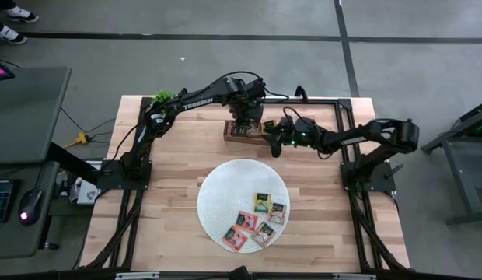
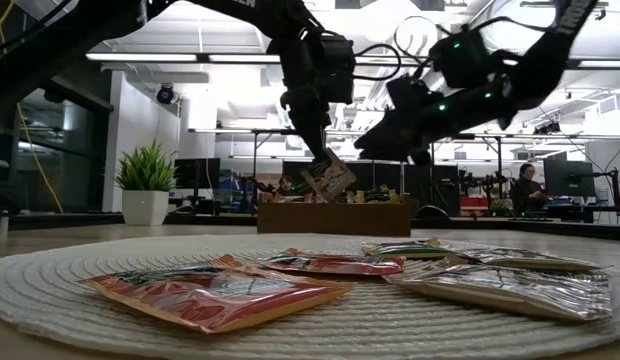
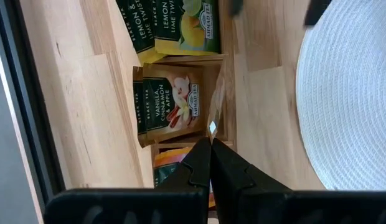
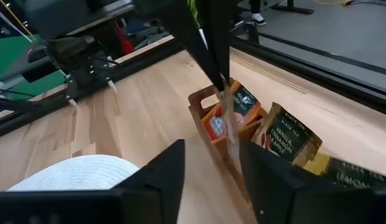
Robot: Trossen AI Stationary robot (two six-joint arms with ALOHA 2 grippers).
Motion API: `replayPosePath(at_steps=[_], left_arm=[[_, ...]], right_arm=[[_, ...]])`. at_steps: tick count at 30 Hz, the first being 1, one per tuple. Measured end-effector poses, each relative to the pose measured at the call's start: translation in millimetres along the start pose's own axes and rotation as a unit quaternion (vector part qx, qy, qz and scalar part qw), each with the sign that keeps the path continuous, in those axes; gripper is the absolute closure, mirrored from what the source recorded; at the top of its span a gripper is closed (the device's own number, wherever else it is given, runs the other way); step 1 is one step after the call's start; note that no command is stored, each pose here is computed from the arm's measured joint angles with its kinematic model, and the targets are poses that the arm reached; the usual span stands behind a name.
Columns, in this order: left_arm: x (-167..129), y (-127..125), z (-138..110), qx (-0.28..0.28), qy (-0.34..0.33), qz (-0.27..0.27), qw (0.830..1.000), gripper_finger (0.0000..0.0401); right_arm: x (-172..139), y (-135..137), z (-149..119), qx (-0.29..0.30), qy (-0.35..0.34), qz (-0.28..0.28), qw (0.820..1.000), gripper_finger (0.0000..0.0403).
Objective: Pick & Place Tea
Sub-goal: Put the brown tea bag into the middle section of the wooden organizer
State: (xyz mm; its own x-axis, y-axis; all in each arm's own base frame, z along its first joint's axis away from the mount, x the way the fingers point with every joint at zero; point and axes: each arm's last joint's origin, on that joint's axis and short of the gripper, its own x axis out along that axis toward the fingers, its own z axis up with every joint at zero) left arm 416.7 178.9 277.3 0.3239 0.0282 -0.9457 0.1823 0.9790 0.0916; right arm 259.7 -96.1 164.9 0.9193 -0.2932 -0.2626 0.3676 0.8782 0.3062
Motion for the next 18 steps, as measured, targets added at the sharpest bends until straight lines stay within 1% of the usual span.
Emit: replayPosePath(at_steps=[3,5,7,10,15,18], left_arm=[[0.0,-0.2,0.1,0.002,0.0,-0.001,1.0,0.0401],[0.0,-0.3,0.2,0.004,-0.002,-0.003,1.0,0.0401],[-0.1,-0.5,-0.2,0.006,-0.001,-0.006,1.0,0.0401],[-0.3,-1.6,-6.3,0.012,0.036,-0.003,0.999,0.0401],[-1.0,1.2,-11.3,0.026,0.056,0.002,0.998,0.0401],[-1.0,1.6,-11.6,0.032,0.057,0.002,0.998,0.0401]], right_arm=[[12.6,-3.9,5.8,-0.006,0.006,0.016,1.0,0.0232],[23.6,-4.2,12.9,-0.014,0.009,0.025,1.0,0.0227],[35.2,-5.1,19.3,-0.022,0.022,0.024,0.999,0.0225],[46.7,-8.4,22.6,-0.039,0.056,0.025,0.997,0.0225],[55.3,-7.5,33.5,-0.079,0.063,0.033,0.994,0.0228],[56.2,-7.3,34.5,-0.105,0.067,0.034,0.992,0.0228]])
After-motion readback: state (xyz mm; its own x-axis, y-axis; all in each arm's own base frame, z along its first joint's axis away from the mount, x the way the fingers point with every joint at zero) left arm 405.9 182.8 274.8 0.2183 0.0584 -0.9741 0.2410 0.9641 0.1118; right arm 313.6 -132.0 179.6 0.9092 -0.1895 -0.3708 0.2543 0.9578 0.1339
